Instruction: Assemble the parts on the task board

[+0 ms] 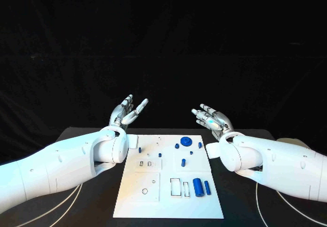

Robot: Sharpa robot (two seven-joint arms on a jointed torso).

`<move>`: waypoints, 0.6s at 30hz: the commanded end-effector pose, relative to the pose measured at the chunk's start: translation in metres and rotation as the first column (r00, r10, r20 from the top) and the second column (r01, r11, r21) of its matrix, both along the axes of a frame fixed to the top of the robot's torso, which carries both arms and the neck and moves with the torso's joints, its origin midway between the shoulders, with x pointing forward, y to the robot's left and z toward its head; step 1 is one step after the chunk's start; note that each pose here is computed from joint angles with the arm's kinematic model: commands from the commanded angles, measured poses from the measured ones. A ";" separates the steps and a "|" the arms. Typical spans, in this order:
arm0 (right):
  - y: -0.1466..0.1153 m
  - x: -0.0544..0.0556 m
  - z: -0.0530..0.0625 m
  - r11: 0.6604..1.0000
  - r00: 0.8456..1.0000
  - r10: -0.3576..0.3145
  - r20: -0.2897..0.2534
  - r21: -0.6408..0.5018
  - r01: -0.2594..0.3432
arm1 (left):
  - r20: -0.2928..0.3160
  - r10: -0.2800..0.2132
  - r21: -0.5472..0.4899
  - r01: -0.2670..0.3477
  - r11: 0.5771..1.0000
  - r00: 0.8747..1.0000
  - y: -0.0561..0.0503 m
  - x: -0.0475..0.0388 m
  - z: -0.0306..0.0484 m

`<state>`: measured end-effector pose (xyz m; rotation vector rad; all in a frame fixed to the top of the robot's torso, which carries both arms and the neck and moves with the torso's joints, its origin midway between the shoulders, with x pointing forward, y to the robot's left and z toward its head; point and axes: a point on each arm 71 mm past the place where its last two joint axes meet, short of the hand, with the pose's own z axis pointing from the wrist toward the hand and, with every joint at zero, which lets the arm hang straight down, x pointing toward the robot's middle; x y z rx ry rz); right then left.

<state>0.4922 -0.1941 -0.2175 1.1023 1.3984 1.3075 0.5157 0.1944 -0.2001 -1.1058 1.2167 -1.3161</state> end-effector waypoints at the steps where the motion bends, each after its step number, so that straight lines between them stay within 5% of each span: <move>1: 0.011 0.001 -0.001 0.980 0.980 0.197 -0.041 -0.008 -0.197 | 0.031 -0.092 -0.019 0.093 0.995 0.995 -0.007 0.0008 0.0036; 8: 0.012 0.004 0.000 0.969 0.968 0.243 -0.055 -0.023 -0.245 | 0.031 -0.092 -0.019 0.093 0.995 0.995 -0.007 0.0008 0.0036; 9: -0.010 0.019 0.029 0.892 0.931 0.259 0.257 -0.433 -0.129 | 0.045 -0.102 -0.019 0.103 0.995 0.994 0.011 -0.0115 0.0102; 18: -0.016 0.027 0.045 0.813 0.895 0.331 0.298 -0.571 -0.111 | 0.053 -0.117 -0.020 0.118 0.993 0.992 0.015 -0.0194 0.0184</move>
